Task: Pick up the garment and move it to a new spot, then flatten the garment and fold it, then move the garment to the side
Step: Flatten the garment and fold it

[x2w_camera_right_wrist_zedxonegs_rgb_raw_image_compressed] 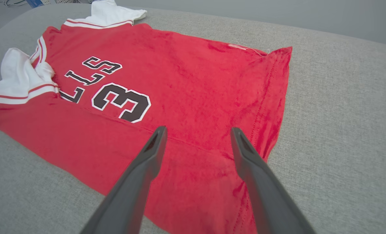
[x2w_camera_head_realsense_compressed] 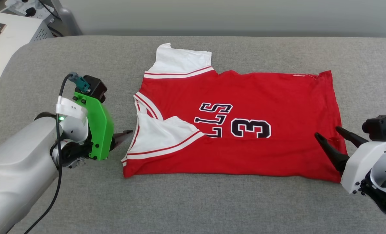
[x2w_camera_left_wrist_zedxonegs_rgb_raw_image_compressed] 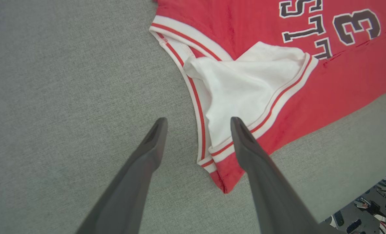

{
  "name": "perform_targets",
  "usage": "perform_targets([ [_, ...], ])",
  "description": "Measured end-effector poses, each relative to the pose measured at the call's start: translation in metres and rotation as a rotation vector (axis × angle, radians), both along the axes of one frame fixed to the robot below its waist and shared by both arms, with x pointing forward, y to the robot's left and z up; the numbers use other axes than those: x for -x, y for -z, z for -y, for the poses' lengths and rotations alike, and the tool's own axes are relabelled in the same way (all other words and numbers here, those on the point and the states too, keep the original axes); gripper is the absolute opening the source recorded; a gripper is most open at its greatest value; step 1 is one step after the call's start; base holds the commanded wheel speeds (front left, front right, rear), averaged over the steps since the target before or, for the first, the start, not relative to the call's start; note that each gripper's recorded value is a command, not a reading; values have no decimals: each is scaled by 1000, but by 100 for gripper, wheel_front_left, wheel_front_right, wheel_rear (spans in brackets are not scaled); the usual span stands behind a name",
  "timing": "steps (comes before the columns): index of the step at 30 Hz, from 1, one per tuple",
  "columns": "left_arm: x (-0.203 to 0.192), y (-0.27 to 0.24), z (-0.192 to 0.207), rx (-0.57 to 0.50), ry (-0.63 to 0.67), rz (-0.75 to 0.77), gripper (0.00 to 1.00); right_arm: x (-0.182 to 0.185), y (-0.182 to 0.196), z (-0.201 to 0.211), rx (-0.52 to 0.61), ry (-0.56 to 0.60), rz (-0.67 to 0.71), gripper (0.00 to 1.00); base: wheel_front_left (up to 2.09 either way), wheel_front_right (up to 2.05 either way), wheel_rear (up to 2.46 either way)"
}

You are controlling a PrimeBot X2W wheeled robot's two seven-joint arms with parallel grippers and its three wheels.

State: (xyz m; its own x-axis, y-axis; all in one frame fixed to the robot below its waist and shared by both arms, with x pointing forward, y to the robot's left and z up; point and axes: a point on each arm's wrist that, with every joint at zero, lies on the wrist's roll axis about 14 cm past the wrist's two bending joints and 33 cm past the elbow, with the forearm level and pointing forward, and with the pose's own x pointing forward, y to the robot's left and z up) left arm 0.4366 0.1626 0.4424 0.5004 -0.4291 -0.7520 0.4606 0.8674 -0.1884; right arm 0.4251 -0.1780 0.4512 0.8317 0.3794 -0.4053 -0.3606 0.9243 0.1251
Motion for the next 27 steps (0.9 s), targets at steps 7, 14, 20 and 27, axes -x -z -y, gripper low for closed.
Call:
perform_targets([
  [7, 23, 29, 2, -50, 20, -203, 100, 4, 0, 6, 2, 18, -11, 100, 0, 0, 0],
  [14, 40, 55, 11, -71, 57, -298, 100, 9, 5, 9, -11, 40, -26, 100, 0, 0, 0],
  [20, 45, 81, 8, -96, 59, -329, 100, 12, 17, 11, -14, 51, -61, 100, 0, 0, 0],
  [27, 39, 81, 13, -43, 36, -271, 0, 7, 9, 22, 26, 56, -23, 100, 0, 0, 0],
])
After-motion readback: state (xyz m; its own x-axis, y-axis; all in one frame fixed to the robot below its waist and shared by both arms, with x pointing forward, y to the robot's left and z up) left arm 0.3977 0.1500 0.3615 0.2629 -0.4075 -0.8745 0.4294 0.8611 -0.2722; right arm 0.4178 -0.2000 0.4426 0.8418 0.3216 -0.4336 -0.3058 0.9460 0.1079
